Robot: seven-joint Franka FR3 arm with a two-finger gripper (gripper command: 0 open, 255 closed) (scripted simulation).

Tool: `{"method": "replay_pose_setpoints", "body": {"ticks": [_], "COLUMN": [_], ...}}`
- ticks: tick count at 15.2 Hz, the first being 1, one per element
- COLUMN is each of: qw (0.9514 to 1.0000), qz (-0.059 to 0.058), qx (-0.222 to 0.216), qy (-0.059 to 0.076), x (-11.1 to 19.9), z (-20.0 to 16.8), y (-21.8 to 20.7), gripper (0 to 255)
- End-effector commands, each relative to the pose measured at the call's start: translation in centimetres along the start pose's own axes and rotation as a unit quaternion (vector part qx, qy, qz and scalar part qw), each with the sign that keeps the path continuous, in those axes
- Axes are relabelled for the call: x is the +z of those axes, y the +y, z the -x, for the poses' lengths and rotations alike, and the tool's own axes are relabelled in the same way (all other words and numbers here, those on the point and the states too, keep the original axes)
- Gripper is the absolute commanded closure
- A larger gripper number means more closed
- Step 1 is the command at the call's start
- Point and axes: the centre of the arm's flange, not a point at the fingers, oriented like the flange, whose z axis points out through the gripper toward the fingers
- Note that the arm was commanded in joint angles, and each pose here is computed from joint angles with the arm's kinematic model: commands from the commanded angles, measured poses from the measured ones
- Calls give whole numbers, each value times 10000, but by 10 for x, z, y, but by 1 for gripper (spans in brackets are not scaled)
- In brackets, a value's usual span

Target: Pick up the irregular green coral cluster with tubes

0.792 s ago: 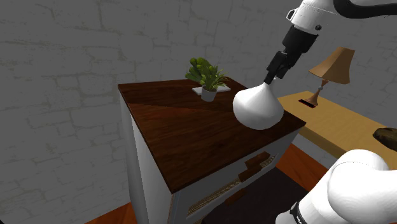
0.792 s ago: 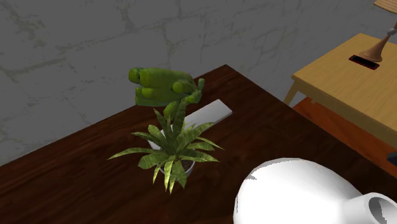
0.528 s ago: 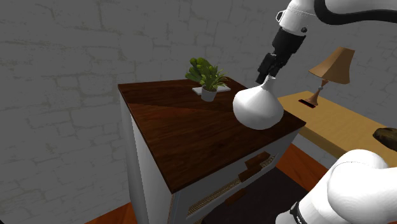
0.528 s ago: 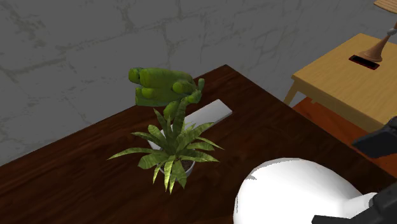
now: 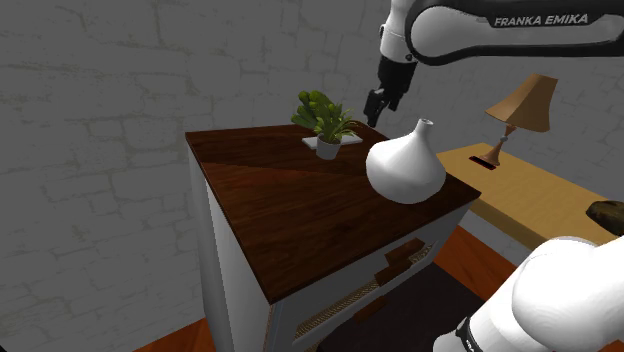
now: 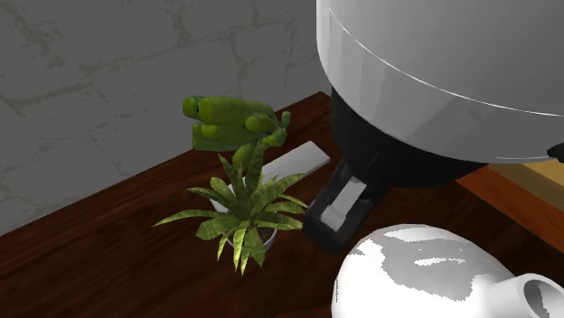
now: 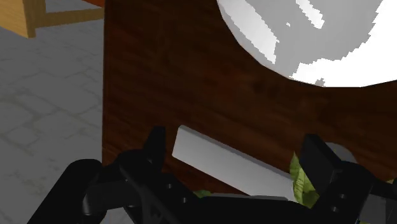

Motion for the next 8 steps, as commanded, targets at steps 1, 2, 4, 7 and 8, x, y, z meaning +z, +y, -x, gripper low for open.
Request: {"method": "replay_pose_setpoints", "body": {"ticks": [1,2,4,7,8], "qw": [9995,9990,9972,9930,9911], "qz": [281,418,691,1100,1236], "qx": [-112,-164,-268,-422,-474], "qy": [-21,-34,-59,-98,-110], "x": [10,16,27,45,52], "z": [-25,-37,-61,-98,-110], "y": [-6,-9,-14,-22,-24], "gripper": [0,0,0,0,0]}}
